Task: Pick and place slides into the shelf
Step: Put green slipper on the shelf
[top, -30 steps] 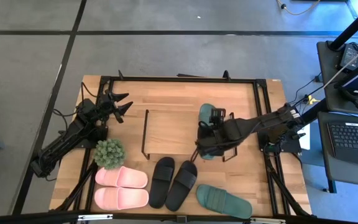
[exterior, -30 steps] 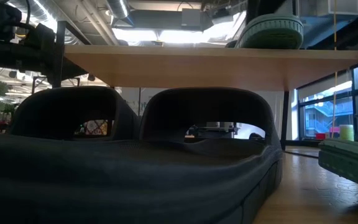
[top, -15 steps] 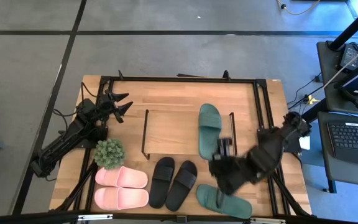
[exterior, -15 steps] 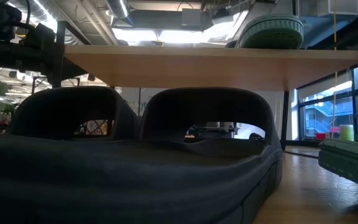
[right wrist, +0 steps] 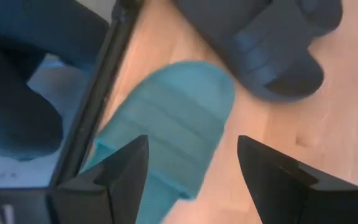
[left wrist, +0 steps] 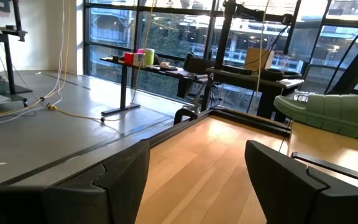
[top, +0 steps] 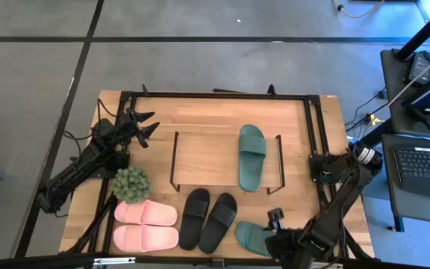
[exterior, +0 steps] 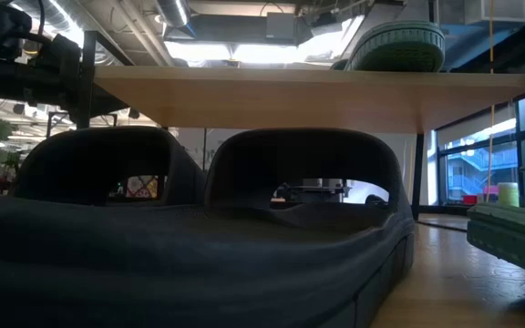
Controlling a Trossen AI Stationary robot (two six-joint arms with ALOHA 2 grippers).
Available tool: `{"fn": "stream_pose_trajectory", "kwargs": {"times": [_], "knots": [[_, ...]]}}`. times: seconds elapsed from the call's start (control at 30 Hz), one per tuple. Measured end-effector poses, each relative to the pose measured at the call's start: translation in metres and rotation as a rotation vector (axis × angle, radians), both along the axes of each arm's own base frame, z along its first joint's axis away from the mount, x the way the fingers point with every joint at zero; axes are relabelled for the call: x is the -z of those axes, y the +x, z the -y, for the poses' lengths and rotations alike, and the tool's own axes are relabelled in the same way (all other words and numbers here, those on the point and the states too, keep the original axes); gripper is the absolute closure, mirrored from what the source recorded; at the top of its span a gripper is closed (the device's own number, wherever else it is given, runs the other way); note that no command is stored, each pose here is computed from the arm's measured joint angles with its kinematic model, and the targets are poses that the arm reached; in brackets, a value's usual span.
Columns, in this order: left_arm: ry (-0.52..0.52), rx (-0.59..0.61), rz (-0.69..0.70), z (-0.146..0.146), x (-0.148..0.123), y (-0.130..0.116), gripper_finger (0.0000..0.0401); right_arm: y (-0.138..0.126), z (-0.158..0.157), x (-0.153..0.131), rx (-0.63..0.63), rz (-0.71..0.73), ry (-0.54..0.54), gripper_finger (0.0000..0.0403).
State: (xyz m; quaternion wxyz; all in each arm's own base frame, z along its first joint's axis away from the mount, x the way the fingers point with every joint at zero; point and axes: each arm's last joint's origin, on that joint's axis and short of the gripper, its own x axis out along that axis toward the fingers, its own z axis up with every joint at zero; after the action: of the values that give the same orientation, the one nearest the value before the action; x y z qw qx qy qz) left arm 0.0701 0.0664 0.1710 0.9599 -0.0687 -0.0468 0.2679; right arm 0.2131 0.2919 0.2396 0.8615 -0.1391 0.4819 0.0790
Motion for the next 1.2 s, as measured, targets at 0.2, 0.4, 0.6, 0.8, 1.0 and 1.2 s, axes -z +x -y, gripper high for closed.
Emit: {"fn": "stream_pose_trajectory", "kwargs": {"times": [0.2,0.4,0.6,0.8,1.0,1.2], "knots": [[0.0,-0.001,0.0,0.0,0.0,0.0,0.0146,-0.025,-0.009,0.012,-0.01,-0.016,-0.009,0.0156],[0.0,0.0,0.0,0.0,0.0,0.0,0.0146,-0.037,0.003,0.045,-0.021,-0.062,-0.102,0.0156],[0.0,-0.001,0.0,0.0,0.0,0.0,0.0146,-0.038,0.007,0.068,-0.154,-0.004,-0.16,0.0156],[0.0,-0.001,0.0,0.0,0.0,0.0,0.0146,-0.038,0.007,0.072,-0.338,0.014,-0.26,0.0156],[0.0,-0.001,0.0,0.0,0.0,0.0,0.0146,-0.034,0.008,0.069,-0.284,0.127,-0.345,0.0156],[0.0,0.0,0.0,0.0,0.0,0.0,0.0146,-0.03,0.01,0.069,-0.276,0.139,-0.355,0.016]]}}
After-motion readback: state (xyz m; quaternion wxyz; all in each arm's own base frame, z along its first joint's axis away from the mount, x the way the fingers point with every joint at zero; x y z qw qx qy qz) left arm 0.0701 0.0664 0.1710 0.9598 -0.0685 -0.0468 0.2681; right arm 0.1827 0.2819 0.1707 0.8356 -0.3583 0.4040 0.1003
